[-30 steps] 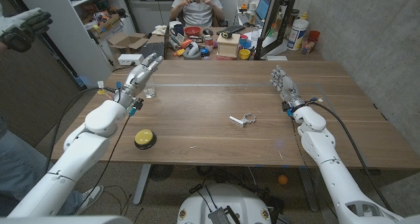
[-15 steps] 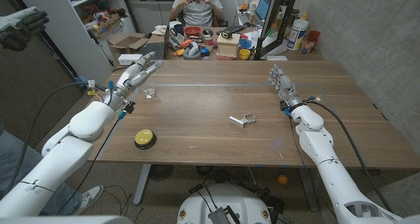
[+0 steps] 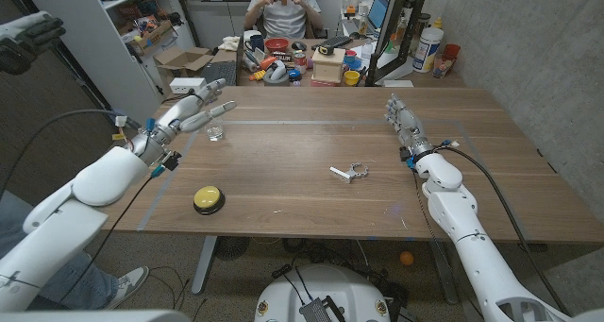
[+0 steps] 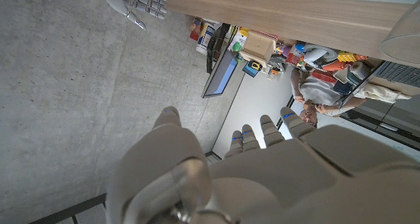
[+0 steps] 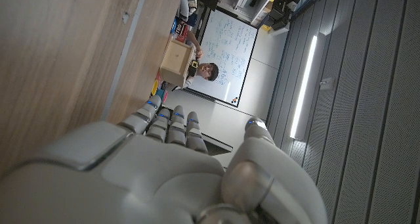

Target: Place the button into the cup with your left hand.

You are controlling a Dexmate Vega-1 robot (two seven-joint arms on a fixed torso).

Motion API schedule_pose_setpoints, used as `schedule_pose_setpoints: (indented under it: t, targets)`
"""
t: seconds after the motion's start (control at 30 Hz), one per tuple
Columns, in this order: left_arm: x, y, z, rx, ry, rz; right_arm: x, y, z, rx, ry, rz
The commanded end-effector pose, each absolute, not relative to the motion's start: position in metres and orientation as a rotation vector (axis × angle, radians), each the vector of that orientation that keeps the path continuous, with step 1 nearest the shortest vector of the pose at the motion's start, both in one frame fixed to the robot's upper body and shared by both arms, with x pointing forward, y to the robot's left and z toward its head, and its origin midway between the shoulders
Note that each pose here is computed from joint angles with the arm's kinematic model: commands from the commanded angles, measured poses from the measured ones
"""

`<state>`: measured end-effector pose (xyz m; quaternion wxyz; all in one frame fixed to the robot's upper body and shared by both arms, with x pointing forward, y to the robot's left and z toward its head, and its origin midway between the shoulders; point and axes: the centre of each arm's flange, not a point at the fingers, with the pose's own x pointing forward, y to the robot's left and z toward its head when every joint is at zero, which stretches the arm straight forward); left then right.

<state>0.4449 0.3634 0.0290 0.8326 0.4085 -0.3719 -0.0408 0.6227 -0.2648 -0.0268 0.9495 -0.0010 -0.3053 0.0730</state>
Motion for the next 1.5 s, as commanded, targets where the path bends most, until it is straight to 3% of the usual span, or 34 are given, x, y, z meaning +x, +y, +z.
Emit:
schedule_pose_setpoints:
  t: [0.03,0.6,1.1,1.5]
  targets:
    - [0.422,0.369,0.023,1.102,-0.785,-0.110,0.612,-0.256,-0.024,-0.032,-0.617,0.121]
    - [0.390,0.377,0.009,1.354,-0.760,-0.160,0.600,-0.250,-0.031,-0.049,-0.594,0.081]
    - [0.357,0.400,0.014,1.605,-0.653,-0.017,0.600,-0.241,-0.030,-0.068,-0.584,0.083]
    - [0.361,0.407,-0.009,1.786,-0.594,0.052,0.602,-0.242,-0.037,-0.066,-0.566,0.078]
